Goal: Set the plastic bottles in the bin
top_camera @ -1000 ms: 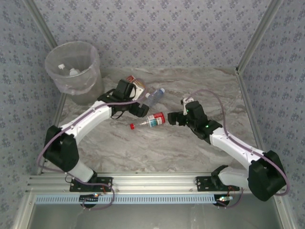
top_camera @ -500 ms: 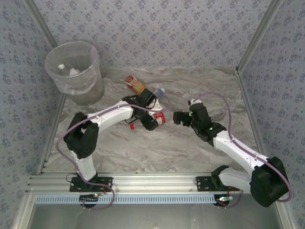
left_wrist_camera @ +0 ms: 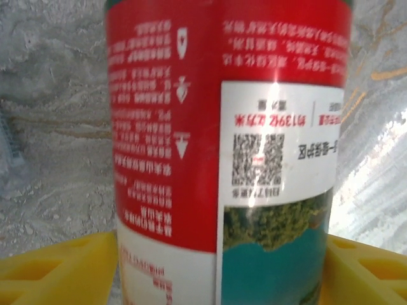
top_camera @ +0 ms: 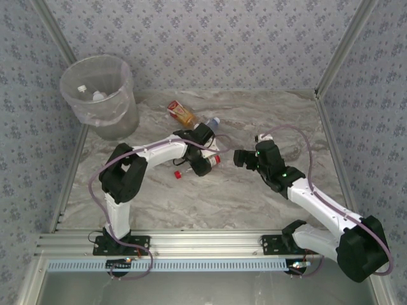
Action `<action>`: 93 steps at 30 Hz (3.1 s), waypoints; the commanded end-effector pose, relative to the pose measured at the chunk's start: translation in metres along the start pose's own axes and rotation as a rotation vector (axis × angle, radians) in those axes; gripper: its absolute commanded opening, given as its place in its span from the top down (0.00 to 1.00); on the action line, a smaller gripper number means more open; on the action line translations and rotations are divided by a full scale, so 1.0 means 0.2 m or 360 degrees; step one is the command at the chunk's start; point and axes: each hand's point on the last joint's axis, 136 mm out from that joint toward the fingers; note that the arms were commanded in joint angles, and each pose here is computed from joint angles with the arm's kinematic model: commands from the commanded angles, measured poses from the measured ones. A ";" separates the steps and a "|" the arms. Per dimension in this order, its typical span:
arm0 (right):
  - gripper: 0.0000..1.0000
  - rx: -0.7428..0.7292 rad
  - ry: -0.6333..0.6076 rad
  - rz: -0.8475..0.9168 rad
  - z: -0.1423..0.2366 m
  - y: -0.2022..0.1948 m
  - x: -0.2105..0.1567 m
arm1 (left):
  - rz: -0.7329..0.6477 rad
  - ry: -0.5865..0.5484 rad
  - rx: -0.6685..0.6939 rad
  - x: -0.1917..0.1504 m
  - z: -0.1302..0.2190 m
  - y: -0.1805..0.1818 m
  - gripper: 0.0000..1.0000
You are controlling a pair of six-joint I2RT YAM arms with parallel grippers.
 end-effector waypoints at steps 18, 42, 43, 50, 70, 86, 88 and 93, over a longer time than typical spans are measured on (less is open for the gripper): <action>0.00 -0.0101 -0.0047 -0.0046 0.08 -0.10 -0.02 | 0.0085 0.0066 0.0108 0.04 -0.14 0.05 0.33; 0.00 0.0099 -0.0114 0.0300 0.14 0.05 0.13 | 0.0364 -0.0429 0.0119 0.26 0.30 0.13 0.47; 0.00 0.0149 -0.0118 0.0332 0.15 0.09 0.14 | 0.0397 -0.0458 0.0109 0.27 0.33 0.14 0.48; 0.00 0.0304 -0.0231 0.0339 0.19 0.22 0.24 | 0.0657 -0.0742 0.0002 0.31 0.56 0.25 0.51; 0.00 0.0917 -0.0466 0.0374 0.34 0.67 0.41 | 0.1167 -0.1361 0.0103 0.22 1.25 0.61 0.51; 0.00 0.0977 -0.0405 0.0462 0.29 0.84 0.38 | 0.1423 -0.1892 0.1074 -0.11 2.04 1.15 0.50; 0.00 0.0973 -0.0396 0.0469 0.29 0.84 0.37 | 0.1455 -0.1940 0.1179 -0.15 2.11 1.22 0.50; 0.00 0.0951 -0.0379 0.0485 0.30 0.83 0.35 | 0.1543 -0.1983 0.1279 -0.23 2.19 1.39 0.50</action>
Point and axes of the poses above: each hand's point on the last joint's axis, 136 mm out from that joint toward the fingers, its own z axis back along the fingers, its own y axis along the line the jaws close on, x = y × z
